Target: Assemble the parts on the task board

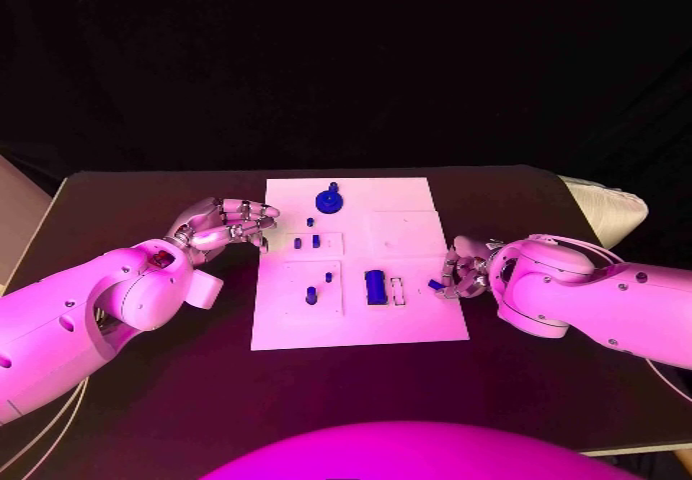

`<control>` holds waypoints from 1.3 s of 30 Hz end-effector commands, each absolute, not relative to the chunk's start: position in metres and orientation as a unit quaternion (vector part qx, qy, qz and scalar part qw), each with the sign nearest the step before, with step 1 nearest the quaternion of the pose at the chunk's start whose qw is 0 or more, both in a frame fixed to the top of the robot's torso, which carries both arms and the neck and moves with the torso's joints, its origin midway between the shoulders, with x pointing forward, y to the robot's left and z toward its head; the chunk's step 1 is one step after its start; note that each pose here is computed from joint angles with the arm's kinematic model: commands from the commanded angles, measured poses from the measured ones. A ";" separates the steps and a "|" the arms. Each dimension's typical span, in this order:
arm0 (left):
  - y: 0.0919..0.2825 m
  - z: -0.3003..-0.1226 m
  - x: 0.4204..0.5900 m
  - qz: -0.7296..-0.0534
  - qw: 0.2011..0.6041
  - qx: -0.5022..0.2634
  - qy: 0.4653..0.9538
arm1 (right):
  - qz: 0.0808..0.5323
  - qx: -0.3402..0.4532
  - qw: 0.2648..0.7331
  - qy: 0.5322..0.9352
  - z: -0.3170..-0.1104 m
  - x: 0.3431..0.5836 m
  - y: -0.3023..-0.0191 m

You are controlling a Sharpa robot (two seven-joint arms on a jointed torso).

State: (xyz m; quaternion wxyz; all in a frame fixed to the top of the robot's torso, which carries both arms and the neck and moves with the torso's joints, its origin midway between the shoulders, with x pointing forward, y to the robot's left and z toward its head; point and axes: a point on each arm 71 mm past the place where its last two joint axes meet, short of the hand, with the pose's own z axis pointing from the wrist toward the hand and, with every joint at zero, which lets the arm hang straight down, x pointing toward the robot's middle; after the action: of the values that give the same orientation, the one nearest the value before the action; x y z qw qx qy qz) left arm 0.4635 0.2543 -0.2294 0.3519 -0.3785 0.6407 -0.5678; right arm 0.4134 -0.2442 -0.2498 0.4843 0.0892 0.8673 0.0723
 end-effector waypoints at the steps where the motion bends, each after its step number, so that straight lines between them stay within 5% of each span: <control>1: 0.253 -0.228 0.463 -0.573 0.352 -0.376 0.637 | 0.055 0.080 0.468 0.878 -0.262 0.409 -0.247; 26: 0.252 -0.228 0.462 -0.573 0.349 -0.376 0.639 | 0.125 0.143 0.451 0.872 -0.234 0.399 -0.227; 39: 0.252 -0.227 0.462 -0.573 0.350 -0.375 0.639 | 0.138 0.151 0.431 0.879 -0.241 0.404 -0.209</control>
State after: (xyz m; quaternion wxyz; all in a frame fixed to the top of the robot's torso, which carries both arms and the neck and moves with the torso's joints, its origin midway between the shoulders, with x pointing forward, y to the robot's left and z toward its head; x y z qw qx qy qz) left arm 0.4623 0.2539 -0.2283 0.3512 -0.3772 0.6415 -0.5682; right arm 0.4046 -0.2107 -0.2386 0.4418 0.1417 0.8755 0.1353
